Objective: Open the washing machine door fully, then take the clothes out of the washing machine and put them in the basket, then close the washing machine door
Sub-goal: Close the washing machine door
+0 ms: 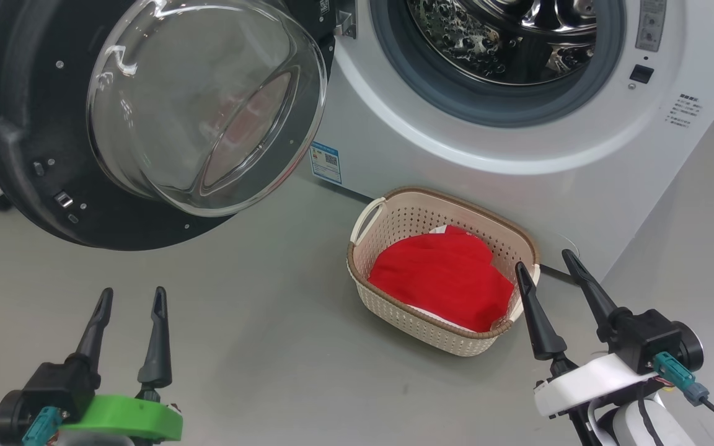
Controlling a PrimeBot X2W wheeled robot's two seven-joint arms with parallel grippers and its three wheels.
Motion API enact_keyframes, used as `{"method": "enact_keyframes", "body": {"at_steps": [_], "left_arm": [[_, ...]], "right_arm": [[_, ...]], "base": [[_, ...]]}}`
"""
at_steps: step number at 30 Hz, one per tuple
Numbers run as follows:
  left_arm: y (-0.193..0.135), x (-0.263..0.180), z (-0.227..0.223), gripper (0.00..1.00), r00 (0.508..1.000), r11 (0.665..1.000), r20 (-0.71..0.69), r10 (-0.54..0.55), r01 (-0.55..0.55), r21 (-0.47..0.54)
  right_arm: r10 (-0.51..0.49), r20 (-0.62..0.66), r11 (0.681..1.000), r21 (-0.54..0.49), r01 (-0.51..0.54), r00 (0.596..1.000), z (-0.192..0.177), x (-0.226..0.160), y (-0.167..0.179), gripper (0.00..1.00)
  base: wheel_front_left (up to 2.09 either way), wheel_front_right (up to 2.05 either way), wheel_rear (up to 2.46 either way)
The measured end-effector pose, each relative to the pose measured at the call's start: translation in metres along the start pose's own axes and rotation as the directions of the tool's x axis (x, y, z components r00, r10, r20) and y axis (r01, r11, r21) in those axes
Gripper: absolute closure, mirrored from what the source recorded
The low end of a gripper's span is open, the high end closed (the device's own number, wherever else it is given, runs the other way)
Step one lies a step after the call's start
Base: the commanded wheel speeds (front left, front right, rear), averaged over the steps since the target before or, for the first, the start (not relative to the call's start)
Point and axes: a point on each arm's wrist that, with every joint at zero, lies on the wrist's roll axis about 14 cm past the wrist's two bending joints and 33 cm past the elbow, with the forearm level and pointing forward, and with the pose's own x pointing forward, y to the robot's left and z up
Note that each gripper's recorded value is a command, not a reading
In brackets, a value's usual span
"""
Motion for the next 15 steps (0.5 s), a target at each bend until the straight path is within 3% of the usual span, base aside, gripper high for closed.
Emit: {"method": "enact_keyframes", "body": {"at_steps": [15], "left_arm": [[0.015, -0.006, 0.005, 0.0, 0.999, 0.999, 0.014, 0.052, -0.052, 0.009]], "right_arm": [[0.042, -0.029, 0.999, 0.015, -0.041, 0.999, -0.009, 0.004, 0.01, 0.0]], "base": [[0.0, 0.0, 0.0]]}}
